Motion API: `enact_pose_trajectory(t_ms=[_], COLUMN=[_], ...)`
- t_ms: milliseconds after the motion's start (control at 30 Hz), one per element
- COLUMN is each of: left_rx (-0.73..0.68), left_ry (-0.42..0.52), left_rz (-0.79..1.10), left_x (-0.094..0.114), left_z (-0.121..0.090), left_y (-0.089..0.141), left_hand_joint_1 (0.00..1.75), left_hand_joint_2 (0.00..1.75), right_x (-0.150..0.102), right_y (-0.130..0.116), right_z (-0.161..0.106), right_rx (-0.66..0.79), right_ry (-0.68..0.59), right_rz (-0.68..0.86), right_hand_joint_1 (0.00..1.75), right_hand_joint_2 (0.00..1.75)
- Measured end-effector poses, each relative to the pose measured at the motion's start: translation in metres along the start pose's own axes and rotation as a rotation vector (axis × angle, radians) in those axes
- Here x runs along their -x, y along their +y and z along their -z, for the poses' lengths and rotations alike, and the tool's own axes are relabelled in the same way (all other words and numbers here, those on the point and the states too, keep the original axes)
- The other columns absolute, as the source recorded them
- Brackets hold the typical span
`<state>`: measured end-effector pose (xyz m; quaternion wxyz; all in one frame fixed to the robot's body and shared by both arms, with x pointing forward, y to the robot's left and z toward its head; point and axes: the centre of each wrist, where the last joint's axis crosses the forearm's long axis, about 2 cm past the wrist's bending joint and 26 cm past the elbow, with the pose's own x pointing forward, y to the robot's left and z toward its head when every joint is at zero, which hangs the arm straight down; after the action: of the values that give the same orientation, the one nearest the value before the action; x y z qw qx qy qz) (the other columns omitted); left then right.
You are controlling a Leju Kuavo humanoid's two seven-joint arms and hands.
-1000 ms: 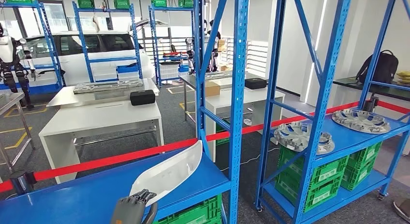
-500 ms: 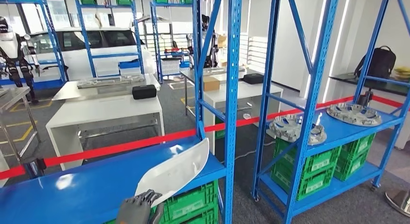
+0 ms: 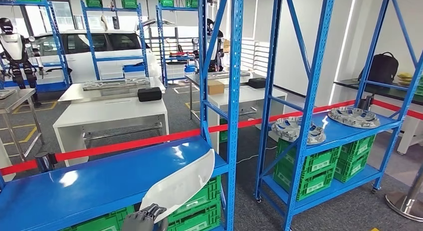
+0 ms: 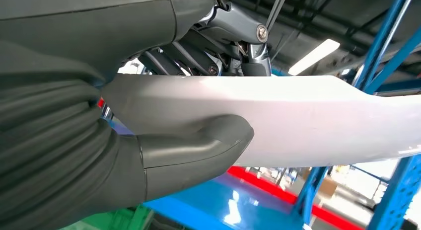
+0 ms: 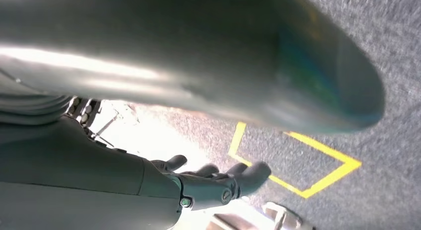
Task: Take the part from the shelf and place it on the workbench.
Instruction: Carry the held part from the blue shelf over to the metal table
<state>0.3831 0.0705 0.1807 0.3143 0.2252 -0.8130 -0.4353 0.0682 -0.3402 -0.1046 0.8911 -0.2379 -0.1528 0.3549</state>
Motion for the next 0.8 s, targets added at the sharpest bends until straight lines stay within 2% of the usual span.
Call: enact_pose_trajectory(t_ms=[333, 800], left_rx=[0.02, 0.022], left_ry=[0.017, 0.007], left_rz=[0.007, 0.001], left_x=[0.0052, 0.0015], left_z=[-0.009, -0.0082], left_y=[-0.0036, -0.0038], left_hand_joint_1=[1.75, 1.75], left_hand_joint_2=[1.75, 1.75], right_x=[-0.0072, -0.0086], right_y=[-0.0001, 0.0007], right_z=[0.0003, 0.0], right_rx=[0.009, 0.012], right_ry=[-0.016, -0.02], right_rz=[0.014, 0.033], right_hand_joint_1=[0.0, 0.0], right_hand_joint_2=[0.0, 0.0])
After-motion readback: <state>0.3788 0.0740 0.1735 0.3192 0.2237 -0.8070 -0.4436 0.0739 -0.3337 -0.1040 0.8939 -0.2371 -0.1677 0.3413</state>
